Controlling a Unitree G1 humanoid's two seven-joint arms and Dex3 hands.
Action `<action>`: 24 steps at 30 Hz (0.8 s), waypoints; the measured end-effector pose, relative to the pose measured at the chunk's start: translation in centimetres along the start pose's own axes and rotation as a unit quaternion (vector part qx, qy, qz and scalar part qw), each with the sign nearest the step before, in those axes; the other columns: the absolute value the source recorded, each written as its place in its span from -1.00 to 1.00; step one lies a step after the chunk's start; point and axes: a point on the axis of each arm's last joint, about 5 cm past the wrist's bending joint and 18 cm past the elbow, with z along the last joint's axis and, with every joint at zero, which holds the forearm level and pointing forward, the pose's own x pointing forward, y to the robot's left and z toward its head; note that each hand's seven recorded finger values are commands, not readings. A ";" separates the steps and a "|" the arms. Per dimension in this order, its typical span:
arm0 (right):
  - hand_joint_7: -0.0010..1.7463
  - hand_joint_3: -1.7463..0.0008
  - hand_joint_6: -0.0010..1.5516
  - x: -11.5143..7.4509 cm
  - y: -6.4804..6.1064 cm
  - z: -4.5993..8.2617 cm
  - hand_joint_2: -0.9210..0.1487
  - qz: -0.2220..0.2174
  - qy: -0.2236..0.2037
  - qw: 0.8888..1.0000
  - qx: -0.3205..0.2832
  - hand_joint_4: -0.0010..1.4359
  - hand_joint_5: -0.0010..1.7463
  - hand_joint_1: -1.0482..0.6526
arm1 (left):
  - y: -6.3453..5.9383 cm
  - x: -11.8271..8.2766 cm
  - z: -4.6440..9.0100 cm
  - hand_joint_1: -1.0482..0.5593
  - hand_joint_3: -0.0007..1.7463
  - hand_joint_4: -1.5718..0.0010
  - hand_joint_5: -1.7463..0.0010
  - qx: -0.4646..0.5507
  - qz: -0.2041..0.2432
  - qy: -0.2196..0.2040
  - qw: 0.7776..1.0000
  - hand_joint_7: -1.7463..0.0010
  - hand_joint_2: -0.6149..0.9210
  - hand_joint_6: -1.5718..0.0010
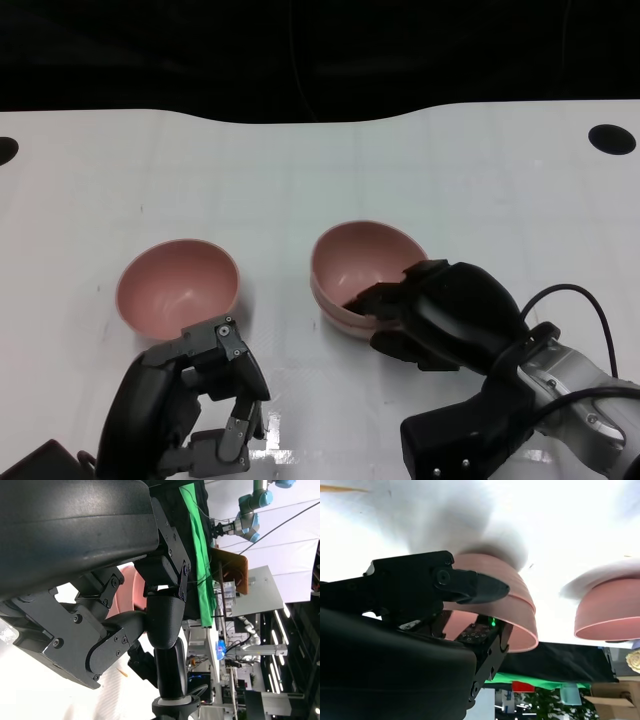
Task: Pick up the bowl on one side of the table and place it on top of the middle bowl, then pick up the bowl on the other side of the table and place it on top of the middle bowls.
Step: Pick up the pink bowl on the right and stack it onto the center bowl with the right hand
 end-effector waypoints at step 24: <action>-0.79 0.79 -0.17 -7.6 -3.0 1.6 -1.00 -0.172 0.027 0.970 0.168 -0.60 0.17 -0.28 | 0.1 0.1 0.0 0.10 0.55 -0.10 -0.96 0.001 0.004 0.000 1.000 -0.78 0.31 0.00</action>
